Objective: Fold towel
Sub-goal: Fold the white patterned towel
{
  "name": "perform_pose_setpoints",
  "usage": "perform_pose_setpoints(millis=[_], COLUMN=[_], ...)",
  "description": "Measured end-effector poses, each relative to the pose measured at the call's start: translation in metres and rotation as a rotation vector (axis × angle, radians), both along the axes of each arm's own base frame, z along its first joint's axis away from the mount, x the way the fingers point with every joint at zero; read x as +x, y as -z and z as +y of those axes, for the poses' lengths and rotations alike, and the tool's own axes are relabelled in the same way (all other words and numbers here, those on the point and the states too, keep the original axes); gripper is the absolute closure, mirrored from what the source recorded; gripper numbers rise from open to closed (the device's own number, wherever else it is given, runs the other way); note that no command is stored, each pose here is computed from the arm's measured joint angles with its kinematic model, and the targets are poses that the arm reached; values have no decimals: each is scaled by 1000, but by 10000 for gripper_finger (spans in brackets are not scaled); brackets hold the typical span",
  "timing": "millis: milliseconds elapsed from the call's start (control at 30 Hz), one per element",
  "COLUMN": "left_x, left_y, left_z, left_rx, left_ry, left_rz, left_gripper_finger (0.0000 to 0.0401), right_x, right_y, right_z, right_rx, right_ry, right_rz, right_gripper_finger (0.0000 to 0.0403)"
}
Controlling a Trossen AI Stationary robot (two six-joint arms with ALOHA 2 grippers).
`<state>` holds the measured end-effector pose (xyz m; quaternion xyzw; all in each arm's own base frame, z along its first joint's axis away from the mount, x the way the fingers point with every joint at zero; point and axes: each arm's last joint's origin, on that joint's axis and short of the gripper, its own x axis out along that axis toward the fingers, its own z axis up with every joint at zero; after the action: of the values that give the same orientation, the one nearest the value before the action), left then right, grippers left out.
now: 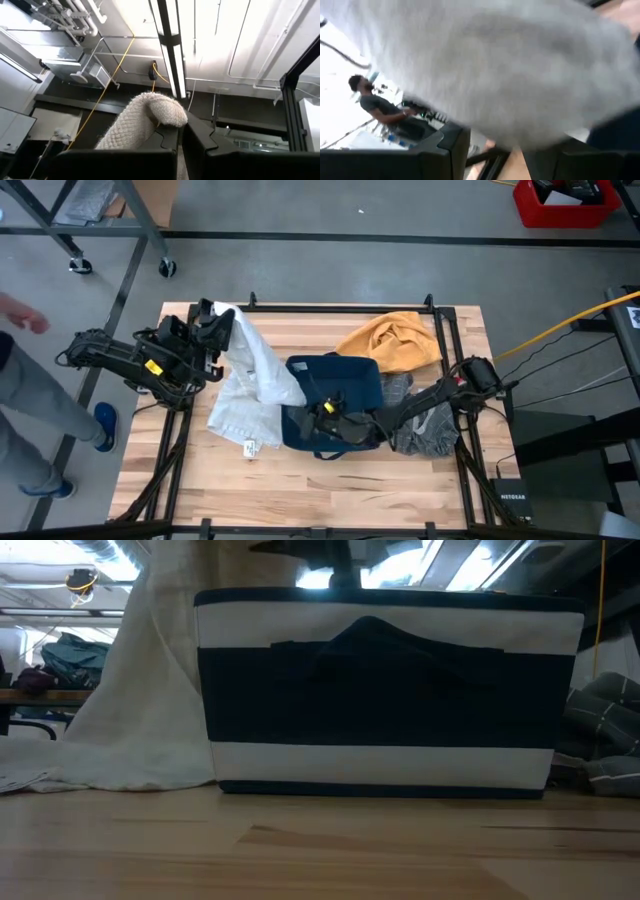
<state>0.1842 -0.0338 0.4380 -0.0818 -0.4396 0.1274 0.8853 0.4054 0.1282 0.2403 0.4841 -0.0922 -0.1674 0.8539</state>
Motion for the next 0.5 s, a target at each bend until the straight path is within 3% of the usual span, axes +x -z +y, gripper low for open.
perform_pose_setpoints(millis=[267,500], left_x=[-1,-2], left_y=[-1,-1], left_z=[0,0], left_rx=[0,-4], left_ry=[-5,1], left_rz=[-16,-20], left_gripper_finger=[401,401], right_x=[4,3], right_y=[-8,-12], right_z=[-8,-9], right_rx=[-78,-172], right_ry=[-61,-30], right_rz=[-44,-44], right_gripper_finger=[242,242])
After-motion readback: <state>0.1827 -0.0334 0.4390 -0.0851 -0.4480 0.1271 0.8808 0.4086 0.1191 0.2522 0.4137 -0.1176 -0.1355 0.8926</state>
